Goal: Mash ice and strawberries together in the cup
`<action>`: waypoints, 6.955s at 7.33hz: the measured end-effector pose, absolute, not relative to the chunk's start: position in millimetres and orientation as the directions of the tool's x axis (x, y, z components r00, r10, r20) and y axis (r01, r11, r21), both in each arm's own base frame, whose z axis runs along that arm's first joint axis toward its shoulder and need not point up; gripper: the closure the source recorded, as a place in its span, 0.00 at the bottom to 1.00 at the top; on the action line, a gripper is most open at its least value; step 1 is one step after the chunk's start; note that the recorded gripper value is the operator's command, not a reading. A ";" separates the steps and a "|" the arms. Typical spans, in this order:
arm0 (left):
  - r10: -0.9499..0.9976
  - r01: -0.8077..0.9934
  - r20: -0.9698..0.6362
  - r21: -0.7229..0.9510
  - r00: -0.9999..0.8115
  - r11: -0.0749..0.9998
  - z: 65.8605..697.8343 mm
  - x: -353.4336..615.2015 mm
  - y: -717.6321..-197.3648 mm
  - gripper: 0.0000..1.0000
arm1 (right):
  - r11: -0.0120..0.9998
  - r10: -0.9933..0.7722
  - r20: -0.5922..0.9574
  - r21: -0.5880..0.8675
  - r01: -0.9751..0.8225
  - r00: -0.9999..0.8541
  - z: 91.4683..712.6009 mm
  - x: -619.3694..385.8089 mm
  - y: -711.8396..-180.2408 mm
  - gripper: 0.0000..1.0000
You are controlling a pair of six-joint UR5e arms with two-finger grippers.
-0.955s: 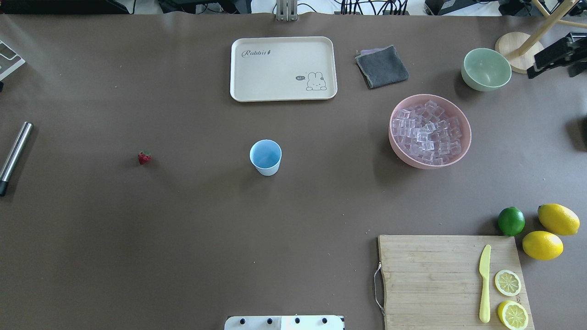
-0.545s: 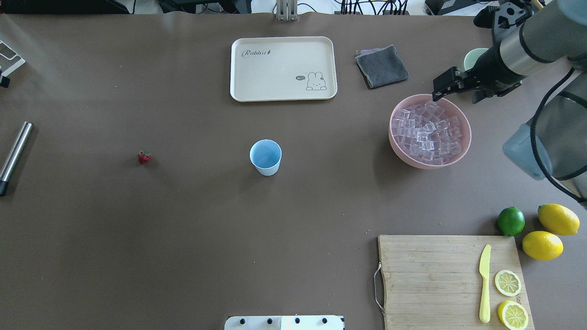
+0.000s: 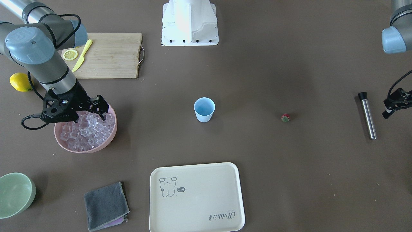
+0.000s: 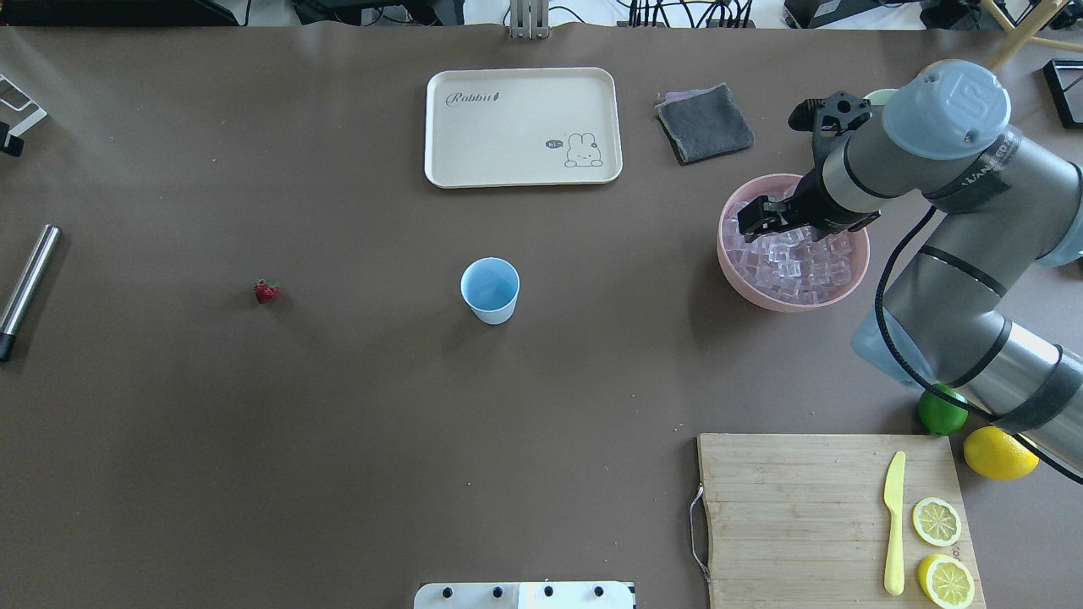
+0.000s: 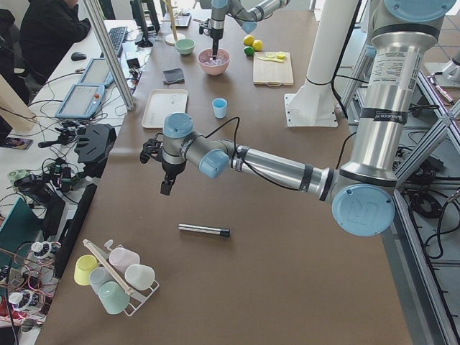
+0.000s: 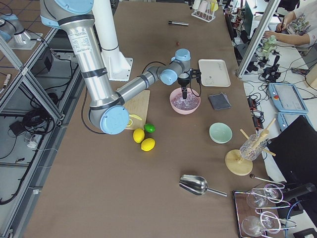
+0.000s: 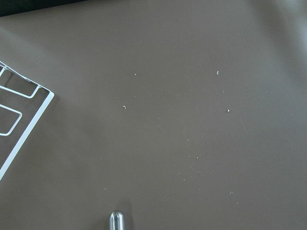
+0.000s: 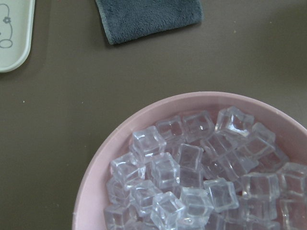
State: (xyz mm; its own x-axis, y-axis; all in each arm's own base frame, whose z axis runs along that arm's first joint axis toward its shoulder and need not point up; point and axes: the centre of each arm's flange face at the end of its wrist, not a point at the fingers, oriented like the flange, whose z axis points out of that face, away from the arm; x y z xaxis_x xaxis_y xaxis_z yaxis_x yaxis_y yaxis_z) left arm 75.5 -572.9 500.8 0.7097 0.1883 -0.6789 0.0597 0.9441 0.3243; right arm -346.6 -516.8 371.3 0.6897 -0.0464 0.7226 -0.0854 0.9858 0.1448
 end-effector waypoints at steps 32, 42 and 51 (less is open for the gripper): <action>0.190 0.051 -0.650 0.333 0.736 0.941 505.4 91.2 -595.2 0.02 | 0.983 0.105 0.759 0.019 -0.182 0.642 82.3 -484.2 -506.2 1.00; 0.195 0.032 -0.649 0.321 0.736 0.947 514.5 104.3 -601.6 0.02 | 0.978 0.076 0.716 0.083 -0.193 0.694 87.7 -608.7 -458.0 0.48; 0.201 0.034 -0.650 0.331 0.733 0.943 511.8 104.4 -600.7 0.02 | 0.984 -0.103 0.759 0.172 -0.045 0.643 167.6 -416.5 -525.2 0.02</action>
State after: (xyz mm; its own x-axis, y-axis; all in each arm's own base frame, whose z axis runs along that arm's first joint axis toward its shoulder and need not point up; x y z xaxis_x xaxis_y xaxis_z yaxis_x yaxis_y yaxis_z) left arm 104.4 -600.7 511.8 0.7330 0.2015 -0.6497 0.0340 0.9431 0.3308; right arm -416.5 -525.2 167.6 0.6434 -0.1030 0.7586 -0.0446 0.9842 0.1715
